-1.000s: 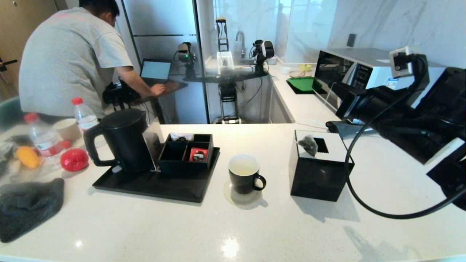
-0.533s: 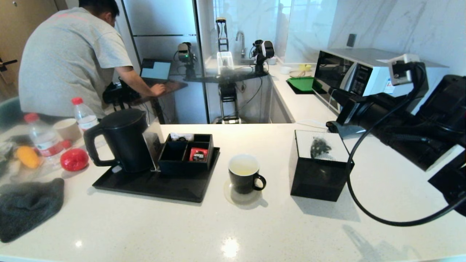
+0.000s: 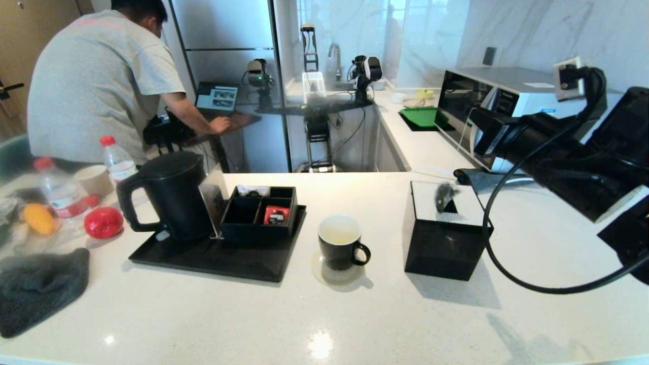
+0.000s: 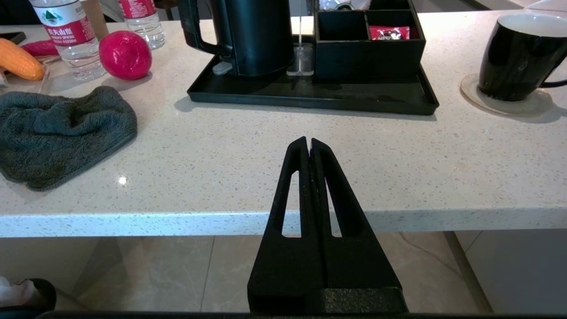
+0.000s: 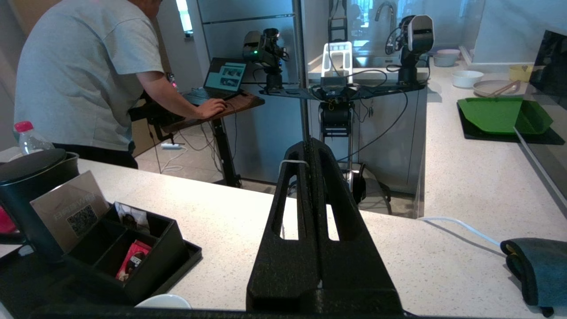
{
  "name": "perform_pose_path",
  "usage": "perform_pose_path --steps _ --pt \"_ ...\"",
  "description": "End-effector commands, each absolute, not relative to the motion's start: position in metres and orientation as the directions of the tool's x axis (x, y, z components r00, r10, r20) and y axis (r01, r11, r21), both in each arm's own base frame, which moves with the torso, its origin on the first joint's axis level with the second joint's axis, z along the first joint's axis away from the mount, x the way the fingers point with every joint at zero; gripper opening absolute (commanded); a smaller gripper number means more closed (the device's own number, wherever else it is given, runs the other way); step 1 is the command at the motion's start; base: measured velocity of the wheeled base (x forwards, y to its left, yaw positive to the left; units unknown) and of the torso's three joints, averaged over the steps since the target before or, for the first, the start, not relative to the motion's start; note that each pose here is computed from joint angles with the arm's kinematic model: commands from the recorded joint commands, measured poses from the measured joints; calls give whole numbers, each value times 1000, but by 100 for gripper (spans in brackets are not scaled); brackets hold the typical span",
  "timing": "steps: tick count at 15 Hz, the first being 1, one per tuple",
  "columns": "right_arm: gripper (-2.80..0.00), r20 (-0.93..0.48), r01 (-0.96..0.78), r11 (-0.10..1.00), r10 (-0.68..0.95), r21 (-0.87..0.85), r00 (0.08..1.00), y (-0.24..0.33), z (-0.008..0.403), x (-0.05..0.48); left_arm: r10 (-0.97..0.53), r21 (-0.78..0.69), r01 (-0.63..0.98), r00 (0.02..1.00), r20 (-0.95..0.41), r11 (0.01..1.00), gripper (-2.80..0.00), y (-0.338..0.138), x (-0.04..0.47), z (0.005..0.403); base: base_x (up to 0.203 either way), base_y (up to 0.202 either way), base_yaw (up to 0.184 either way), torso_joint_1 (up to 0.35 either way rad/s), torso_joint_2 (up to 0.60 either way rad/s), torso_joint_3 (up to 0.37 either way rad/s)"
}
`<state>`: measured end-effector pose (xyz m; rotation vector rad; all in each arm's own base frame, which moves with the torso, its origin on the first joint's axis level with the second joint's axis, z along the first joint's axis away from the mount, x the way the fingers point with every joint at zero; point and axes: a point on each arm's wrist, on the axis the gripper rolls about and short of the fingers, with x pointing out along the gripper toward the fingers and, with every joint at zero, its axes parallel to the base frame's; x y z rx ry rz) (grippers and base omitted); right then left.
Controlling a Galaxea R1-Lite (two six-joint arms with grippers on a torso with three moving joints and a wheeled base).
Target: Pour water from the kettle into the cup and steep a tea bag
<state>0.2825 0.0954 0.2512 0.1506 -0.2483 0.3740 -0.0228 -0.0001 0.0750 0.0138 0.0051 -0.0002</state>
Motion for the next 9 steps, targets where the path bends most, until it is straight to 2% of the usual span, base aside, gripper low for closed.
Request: perform_pose_path --steps 1,9 --pt "-280 271 -374 922 337 100 902 94 251 284 0 14 0 1000 -5 1000 -280 0 -23 75 0 0 0 0 0 0" --pt "-280 232 -352 930 322 102 918 88 237 287 -1 14 1 1000 -5 1000 -280 0 -23 75 0 0 0 0 0 0"
